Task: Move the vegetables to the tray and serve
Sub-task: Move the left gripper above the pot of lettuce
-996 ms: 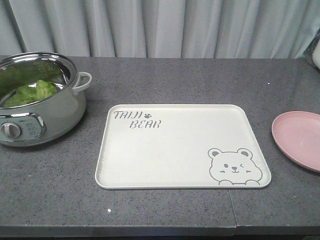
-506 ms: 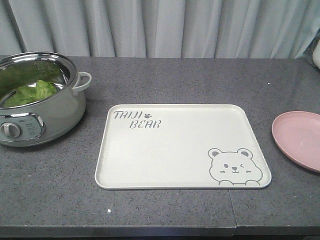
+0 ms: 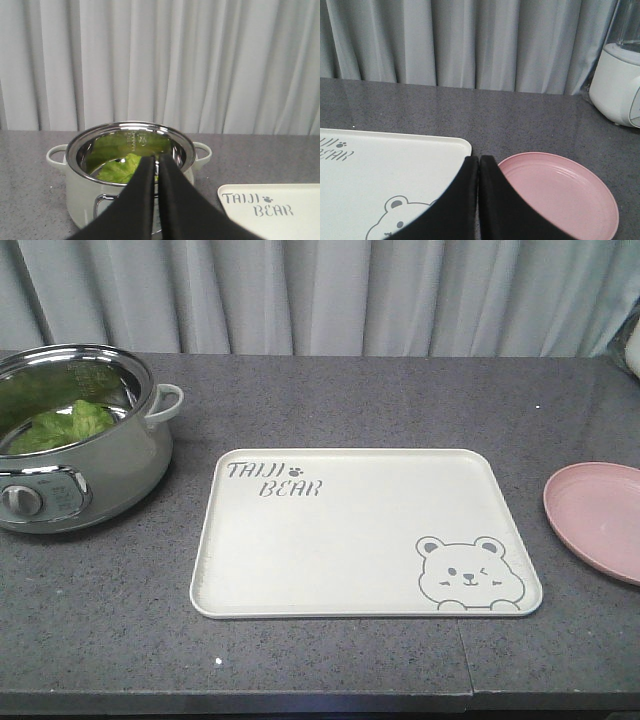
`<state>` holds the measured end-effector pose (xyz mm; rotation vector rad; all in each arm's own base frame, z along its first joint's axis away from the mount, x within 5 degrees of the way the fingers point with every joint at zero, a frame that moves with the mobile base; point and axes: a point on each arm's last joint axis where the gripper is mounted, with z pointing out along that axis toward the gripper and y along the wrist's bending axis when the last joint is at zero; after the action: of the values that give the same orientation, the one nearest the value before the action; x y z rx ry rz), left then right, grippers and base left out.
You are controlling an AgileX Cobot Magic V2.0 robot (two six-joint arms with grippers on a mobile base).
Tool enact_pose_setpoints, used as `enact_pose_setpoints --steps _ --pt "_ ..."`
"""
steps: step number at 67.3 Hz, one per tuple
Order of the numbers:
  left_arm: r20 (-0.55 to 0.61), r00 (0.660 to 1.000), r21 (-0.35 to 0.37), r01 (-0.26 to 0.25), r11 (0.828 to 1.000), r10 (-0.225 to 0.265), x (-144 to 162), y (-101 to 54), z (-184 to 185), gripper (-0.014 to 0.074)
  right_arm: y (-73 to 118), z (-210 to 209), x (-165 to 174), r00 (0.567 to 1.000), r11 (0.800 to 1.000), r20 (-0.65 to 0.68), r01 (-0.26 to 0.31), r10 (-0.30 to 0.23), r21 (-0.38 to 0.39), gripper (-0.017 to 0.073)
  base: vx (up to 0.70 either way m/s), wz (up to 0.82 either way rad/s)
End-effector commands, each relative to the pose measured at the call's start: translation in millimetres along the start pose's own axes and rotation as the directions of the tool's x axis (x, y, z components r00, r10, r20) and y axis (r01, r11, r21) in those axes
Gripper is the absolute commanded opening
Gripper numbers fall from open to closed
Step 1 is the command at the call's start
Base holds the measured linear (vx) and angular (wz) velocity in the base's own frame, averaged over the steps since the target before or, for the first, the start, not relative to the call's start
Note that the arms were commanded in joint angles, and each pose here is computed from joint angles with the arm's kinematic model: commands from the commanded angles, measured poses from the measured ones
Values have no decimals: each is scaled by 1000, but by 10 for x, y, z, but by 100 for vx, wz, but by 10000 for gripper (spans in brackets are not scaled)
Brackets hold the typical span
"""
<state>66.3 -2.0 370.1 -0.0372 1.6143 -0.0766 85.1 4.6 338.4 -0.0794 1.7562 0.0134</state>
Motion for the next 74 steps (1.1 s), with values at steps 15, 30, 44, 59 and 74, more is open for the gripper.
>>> enact_pose_setpoints --steps 15,30,44,59,74 --pt "-276 961 -10 -23 1000 19 -19 0 553 -6 -4 430 -143 993 1000 -122 9 -9 0 -6 0 0" --pt "-332 943 -12 -23 1000 18 38 4 605 -6 -1 544 -91 984 1000 -179 10 -10 -2 -6 0 0" --pt "-333 943 -12 -21 1000 16 40 4 608 -6 -1 547 -103 986 1000 -165 10 -10 -2 -6 0 0" --pt "-331 944 -12 -21 1000 16 38 4 609 -6 2 547 -106 987 1000 -161 2 -2 -4 -6 0 0" --pt "-312 950 -22 -31 999 22 20 15 615 144 -2 546 -100 986 1000 -169 13 -13 -1 111 0 0"
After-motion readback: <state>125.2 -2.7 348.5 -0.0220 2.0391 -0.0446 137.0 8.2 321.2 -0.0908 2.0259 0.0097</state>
